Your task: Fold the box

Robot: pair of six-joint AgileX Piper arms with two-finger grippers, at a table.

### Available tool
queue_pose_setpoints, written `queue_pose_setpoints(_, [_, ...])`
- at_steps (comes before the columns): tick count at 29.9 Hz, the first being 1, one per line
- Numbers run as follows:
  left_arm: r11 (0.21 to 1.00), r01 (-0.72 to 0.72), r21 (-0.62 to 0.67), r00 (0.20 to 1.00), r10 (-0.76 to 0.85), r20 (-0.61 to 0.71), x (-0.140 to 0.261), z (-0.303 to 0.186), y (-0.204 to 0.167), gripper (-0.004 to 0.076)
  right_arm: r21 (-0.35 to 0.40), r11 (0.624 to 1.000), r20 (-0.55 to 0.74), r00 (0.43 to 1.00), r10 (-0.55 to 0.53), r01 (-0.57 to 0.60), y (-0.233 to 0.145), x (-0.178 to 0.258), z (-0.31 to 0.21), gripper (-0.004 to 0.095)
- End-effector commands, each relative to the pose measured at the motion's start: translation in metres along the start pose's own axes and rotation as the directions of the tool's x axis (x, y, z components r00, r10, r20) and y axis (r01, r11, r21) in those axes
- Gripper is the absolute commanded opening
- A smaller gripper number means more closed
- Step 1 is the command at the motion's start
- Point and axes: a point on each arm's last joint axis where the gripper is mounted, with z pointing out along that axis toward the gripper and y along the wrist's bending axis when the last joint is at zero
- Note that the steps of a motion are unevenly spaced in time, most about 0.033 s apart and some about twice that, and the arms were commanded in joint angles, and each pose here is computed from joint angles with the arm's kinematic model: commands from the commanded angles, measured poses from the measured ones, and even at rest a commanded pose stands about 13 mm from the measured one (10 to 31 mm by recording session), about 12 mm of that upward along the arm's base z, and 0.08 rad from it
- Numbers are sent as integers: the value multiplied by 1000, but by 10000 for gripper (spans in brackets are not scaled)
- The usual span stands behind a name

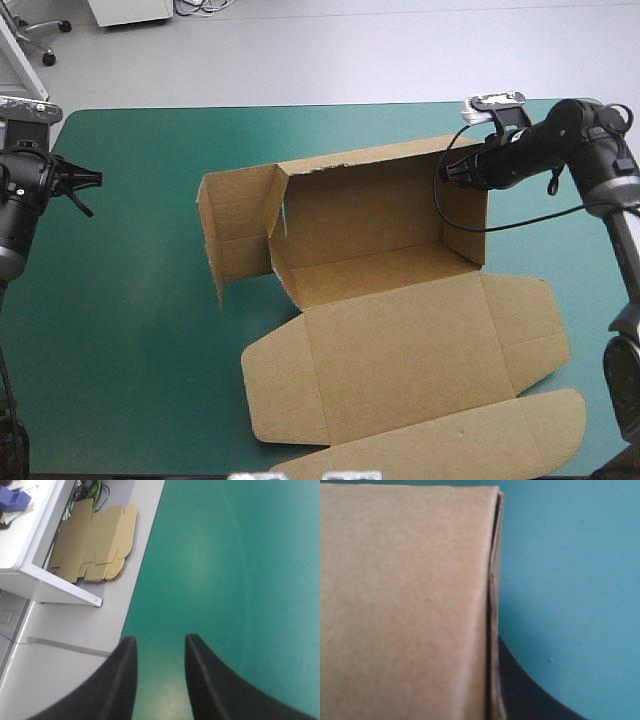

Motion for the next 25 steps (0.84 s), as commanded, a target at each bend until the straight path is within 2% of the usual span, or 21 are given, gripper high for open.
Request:
queue_pose_setpoints(1, [1000,16,14,999,-16,30,0,-2,4,233,2,1000,10,1000,24,-24,2,-12,-17,-32])
queue_pose_setpoints(4, [999,26,41,999,-24,-41,13,15,-1,233,-9,999,-54,998,39,-39,-1,-15,-5,-32])
queue_pose_setpoints(8, [995,45,93,991,-32,-130,30,36,-8,233,-3,997,-76,995,71,-71,-8,-19,11,-32])
queue_pose_setpoints(14, [982,63,176,982,-30,-185,40,47,-21,233,-4,995,-115,988,99,-100,-15,-22,35,-32])
queue_pose_setpoints(21, [977,70,201,980,-30,-197,40,47,-24,233,18,995,-24,995,100,-100,-20,-31,43,-29])
queue_pose_setpoints(23, [977,64,202,979,-22,-202,41,47,-24,233,16,997,-16,997,77,-77,-19,-32,43,2])
queue_pose_setpoints(25, [977,66,204,979,-24,-202,41,47,-24,233,17,998,-12,998,57,-57,-20,-32,44,88])
